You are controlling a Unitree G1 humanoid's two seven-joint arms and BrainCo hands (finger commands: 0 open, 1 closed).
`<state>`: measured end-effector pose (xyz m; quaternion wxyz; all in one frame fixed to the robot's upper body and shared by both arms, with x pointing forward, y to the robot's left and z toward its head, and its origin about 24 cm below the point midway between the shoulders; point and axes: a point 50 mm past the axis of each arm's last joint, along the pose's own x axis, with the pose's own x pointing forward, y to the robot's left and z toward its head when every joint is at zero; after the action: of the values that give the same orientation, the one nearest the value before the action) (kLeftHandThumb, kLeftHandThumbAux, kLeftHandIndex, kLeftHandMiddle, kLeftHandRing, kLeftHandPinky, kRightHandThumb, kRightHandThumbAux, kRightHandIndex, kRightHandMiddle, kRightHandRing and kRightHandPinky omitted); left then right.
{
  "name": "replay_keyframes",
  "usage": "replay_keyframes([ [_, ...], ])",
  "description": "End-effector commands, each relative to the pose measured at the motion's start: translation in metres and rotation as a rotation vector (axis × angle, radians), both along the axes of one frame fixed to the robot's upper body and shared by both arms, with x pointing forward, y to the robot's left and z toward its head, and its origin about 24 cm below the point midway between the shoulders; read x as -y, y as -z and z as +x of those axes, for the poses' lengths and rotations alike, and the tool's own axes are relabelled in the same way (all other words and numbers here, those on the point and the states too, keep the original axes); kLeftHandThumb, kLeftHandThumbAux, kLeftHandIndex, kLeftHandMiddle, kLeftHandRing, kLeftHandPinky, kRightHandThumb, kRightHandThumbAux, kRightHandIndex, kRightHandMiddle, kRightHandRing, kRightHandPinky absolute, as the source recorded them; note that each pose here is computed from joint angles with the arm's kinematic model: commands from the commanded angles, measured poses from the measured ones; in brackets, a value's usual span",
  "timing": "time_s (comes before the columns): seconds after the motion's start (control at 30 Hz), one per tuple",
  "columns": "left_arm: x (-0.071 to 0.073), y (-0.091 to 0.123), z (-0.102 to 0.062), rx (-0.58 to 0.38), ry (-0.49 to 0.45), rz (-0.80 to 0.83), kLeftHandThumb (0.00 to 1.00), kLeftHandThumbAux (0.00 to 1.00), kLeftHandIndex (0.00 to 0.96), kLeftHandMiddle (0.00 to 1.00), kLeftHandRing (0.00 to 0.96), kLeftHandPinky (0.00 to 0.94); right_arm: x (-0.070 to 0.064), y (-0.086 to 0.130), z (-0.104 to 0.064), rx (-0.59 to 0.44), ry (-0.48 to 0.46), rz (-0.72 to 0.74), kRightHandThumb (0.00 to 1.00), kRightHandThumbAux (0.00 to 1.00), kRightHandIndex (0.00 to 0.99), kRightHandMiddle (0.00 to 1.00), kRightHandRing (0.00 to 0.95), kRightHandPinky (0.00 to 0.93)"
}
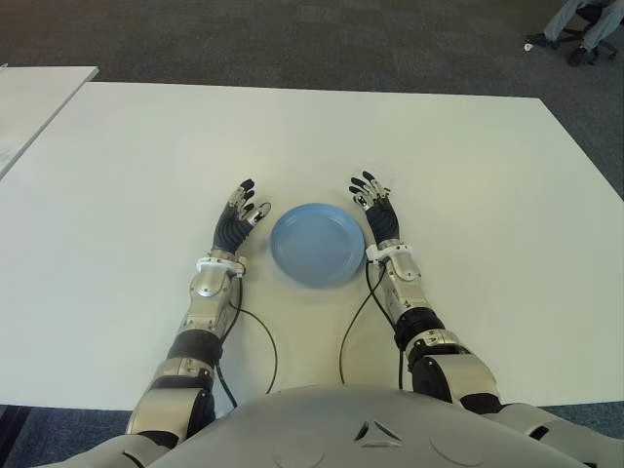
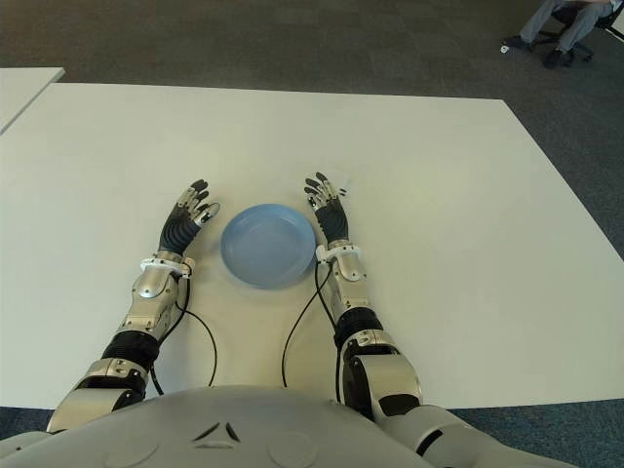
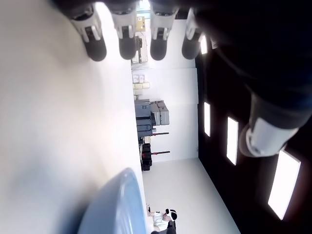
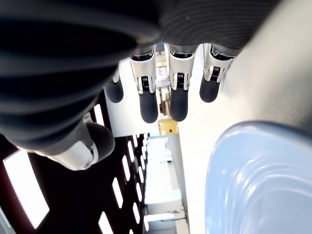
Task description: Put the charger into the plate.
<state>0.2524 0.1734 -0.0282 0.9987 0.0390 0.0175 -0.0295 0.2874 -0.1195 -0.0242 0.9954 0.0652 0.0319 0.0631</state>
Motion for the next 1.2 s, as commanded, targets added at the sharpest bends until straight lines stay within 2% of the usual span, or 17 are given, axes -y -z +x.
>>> replay_keyframes([
  [0.03,0.002,0.014,-0.007,-0.073,-0.013,-0.001,0.000,0.551,0.000,0.006,0.000,0.015,0.008,0.027,-0.019,-0.129,0.033,0.000,0.000,0.608,0.056,0.183,0.148,0.101],
  [0.3,0.003,0.015,-0.006,-0.085,-0.010,0.000,0.000,0.550,0.000,0.005,0.000,0.003,0.021,0.001,-0.015,-0.006,0.103,-0.005,0.031,0.664,0.052,0.163,0.133,0.113],
  [0.37,0.003,0.015,-0.006,-0.088,-0.009,-0.001,0.000,0.548,0.000,0.004,0.000,0.001,0.022,-0.015,-0.013,0.051,0.132,-0.014,0.037,0.672,0.054,0.158,0.130,0.116],
  [0.47,0.004,0.016,-0.005,-0.099,-0.009,-0.001,0.000,0.546,0.000,0.002,0.000,0.001,0.018,-0.055,-0.017,0.179,0.193,-0.018,0.053,0.686,0.057,0.151,0.126,0.125],
  [0.6,0.004,0.017,-0.005,-0.106,-0.008,-0.001,0.000,0.544,0.000,0.000,0.000,0.003,0.015,-0.084,-0.024,0.284,0.252,-0.004,0.094,0.722,0.052,0.142,0.126,0.147],
  [0.77,0.004,0.018,-0.005,-0.103,-0.006,0.000,0.000,0.544,0.000,0.000,0.000,0.005,0.018,-0.097,-0.027,0.326,0.289,-0.004,0.139,0.745,0.047,0.137,0.127,0.149],
  [1.0,0.005,0.019,-0.005,-0.110,-0.004,-0.008,0.000,0.543,0.000,0.000,0.000,0.000,0.035,-0.121,-0.024,0.376,0.354,-0.031,0.225,0.734,0.046,0.136,0.129,0.150],
  [1.2,0.006,0.020,-0.003,-0.121,-0.011,-0.008,0.000,0.540,0.000,0.000,0.000,0.000,0.043,-0.135,-0.018,0.399,0.374,-0.055,0.290,0.708,0.037,0.132,0.127,0.153],
])
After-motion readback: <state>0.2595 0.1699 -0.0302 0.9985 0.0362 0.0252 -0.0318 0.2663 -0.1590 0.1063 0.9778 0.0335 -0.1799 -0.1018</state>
